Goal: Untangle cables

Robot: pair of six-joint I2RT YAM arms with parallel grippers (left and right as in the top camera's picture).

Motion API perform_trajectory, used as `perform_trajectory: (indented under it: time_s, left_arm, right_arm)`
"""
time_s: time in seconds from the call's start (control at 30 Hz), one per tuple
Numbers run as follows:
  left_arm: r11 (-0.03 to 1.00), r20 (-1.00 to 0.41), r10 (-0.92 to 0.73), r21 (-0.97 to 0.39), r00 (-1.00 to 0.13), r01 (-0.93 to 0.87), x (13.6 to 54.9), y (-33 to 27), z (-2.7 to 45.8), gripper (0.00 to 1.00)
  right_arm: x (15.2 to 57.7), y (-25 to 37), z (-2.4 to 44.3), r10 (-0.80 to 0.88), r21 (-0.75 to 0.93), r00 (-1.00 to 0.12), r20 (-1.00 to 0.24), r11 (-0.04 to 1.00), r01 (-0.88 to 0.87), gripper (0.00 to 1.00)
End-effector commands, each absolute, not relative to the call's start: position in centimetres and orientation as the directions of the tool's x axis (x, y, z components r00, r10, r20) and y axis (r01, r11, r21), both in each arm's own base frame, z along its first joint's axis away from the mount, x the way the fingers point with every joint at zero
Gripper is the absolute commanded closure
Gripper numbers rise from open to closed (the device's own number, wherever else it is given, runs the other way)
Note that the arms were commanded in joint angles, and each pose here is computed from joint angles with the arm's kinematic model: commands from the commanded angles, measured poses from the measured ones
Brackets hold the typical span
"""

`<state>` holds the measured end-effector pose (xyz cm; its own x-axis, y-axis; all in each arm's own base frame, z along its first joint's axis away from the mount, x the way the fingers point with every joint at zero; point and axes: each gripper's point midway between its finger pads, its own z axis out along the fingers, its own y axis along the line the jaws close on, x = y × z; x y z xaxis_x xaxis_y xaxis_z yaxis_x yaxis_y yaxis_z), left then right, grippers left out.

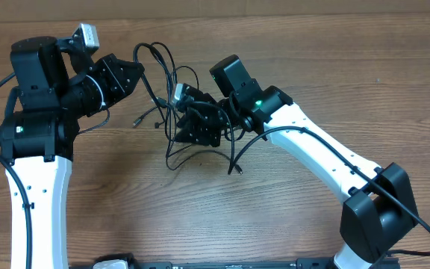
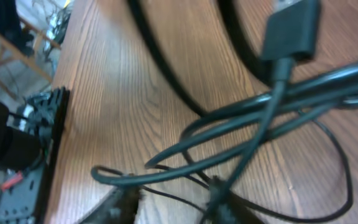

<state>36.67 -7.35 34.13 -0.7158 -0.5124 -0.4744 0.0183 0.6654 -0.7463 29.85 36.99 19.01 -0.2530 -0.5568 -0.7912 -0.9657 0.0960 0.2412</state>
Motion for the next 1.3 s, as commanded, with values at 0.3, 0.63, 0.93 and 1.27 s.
perform_trajectory:
  time_s: [0.3,0.63,0.93,1.27]
  left_arm:
    - [0.617,-0.455,-0.530,-0.786,-0.716,0.043,36.5,-6.8,35.6,0.96]
    - [0.754,-0.626,-0.341,-0.628,-0.702,0.194,36.0,-6.5,34.5,0.96]
    - [0.804,-0.666,-0.190,-0.527,-0.721,0.274,34.7,-6.6,32.8,0.96]
    - [0.795,-0.664,-0.075,-0.490,-0.744,0.357,33.0,-7.3,31.5,0.96]
  right_arm:
    - [31.5,32.8,17.4,-0.590,0.330,-0.392,-0.706,0.217,-0.919,0.96]
    - [35.7,22.8,24.4,-0.327,0.475,-0.626,-0.708,0.437,-0.764,0.96]
    - [39.7,15.8,23.6,-0.058,0.613,-0.827,-0.559,0.642,-0.460,0.96]
    - [41.4,13.7,20.2,0.078,0.536,-0.889,-0.451,0.820,-0.200,0.88]
